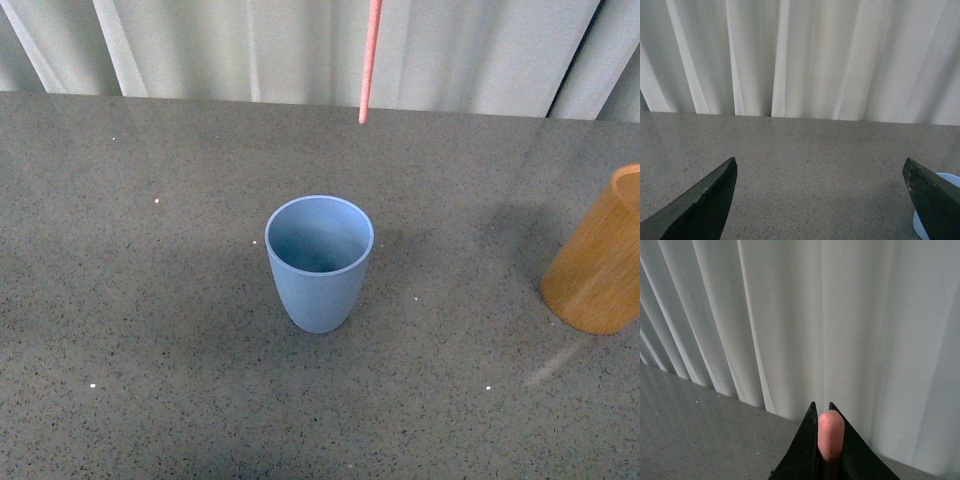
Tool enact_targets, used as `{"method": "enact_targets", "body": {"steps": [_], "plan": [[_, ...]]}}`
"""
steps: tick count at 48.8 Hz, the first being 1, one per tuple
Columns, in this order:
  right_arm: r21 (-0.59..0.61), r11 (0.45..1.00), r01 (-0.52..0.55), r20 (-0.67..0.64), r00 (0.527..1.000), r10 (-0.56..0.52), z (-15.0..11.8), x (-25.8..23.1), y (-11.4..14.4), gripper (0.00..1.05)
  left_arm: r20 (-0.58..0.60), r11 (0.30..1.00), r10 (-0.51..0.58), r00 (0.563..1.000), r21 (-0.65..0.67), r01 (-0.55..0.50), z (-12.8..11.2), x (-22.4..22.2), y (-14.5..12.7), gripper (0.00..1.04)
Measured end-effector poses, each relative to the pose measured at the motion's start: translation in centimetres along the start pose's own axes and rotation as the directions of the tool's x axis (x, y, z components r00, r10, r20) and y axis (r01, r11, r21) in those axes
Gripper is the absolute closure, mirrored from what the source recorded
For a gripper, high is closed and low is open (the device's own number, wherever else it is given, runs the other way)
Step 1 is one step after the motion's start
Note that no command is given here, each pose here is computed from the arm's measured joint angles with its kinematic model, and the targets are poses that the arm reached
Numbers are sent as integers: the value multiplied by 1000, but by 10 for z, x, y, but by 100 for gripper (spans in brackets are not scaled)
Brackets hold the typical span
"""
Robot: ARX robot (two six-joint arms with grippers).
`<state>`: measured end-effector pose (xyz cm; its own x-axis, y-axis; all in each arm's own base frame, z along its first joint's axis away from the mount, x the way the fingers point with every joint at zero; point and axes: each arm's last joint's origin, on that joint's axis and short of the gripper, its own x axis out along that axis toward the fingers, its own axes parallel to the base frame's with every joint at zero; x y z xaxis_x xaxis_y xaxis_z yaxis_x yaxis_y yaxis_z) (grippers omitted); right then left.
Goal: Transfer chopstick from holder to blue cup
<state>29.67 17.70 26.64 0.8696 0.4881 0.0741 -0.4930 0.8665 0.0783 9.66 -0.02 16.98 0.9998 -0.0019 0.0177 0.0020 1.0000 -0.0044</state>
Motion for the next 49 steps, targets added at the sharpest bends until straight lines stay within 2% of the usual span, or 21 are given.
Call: {"method": "enact_targets", "body": {"steps": [15,49], "plan": [[43,998,-44,-85,995,48,-27,7,19,103,0,1000,0,1000,0,0,0,0,0,7],[31,998,-48,-228,972,54,-104,21,32,103,0,1000,0,1000,0,0,0,0,0,7]]}}
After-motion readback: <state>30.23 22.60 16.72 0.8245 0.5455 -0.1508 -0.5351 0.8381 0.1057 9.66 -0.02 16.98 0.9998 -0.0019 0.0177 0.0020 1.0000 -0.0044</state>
